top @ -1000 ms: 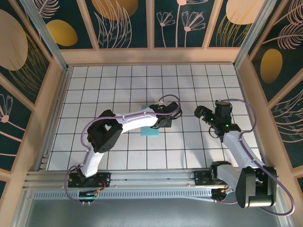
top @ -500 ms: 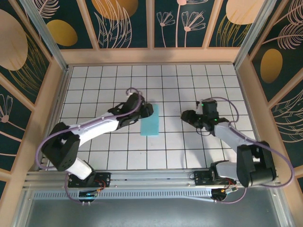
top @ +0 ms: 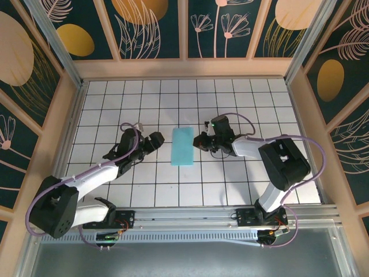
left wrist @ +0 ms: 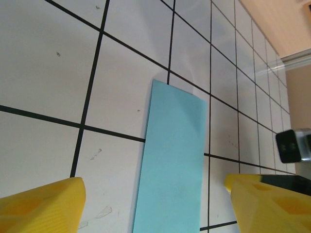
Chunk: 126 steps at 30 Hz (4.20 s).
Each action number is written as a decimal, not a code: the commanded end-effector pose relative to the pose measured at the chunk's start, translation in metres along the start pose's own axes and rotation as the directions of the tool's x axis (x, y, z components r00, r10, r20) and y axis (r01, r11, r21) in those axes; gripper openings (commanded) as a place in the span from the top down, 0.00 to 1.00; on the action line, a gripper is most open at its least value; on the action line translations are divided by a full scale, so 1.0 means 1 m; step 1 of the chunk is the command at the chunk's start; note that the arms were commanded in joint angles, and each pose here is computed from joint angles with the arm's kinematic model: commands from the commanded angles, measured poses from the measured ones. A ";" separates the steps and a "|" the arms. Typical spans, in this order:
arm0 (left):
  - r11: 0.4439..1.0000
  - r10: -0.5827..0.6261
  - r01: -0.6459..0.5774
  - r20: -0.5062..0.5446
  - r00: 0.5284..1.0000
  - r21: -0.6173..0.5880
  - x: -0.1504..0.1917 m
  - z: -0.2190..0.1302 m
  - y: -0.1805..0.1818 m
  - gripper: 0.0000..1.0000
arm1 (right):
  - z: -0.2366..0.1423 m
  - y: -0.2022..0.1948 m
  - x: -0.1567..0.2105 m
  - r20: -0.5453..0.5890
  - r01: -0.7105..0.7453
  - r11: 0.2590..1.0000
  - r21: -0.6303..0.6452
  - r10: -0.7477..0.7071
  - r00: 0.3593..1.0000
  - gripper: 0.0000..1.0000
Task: Fold a paper plane with a square sheet of paper (fold left side to right side)
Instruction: Third fold the triangle at the center of the table.
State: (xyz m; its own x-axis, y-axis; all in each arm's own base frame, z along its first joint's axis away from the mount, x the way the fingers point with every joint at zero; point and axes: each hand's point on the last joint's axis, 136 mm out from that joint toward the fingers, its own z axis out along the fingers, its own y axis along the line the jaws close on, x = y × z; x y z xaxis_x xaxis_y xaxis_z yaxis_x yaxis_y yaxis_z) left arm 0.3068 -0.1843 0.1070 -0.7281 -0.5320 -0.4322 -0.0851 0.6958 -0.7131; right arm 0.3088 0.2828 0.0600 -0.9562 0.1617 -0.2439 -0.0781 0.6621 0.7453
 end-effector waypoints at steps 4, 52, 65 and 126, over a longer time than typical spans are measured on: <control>1.000 0.015 -0.015 0.014 1.000 0.023 -0.002 -0.005 -0.002 0.20 | 0.018 0.002 -0.004 -0.004 0.012 1.000 0.016 -0.012 1.000 1.00; 0.995 0.096 -0.092 -0.401 0.911 0.029 0.081 0.072 0.003 0.57 | 0.031 -0.050 0.021 -0.077 0.032 0.984 0.173 -0.019 0.997 1.00; 0.994 0.090 -0.057 -0.411 0.907 0.093 0.086 0.076 -0.010 0.62 | 0.031 -0.051 0.022 -0.079 0.030 0.985 0.171 -0.017 0.997 1.00; 0.992 -0.118 0.128 -0.328 0.937 0.011 0.085 0.056 -0.014 1.00 | -0.112 0.046 0.021 0.342 0.628 0.681 0.376 -0.732 0.589 0.23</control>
State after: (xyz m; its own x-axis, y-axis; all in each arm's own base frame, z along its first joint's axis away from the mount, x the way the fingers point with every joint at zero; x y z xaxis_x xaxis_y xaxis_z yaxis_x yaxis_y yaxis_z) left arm 0.2855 -0.2665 0.0449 -0.9065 -0.3961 -0.1461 -0.1547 0.6335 -0.7581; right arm 0.2593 0.2284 0.1642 -0.4835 -0.0247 -0.8750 -0.5190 0.8130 0.2638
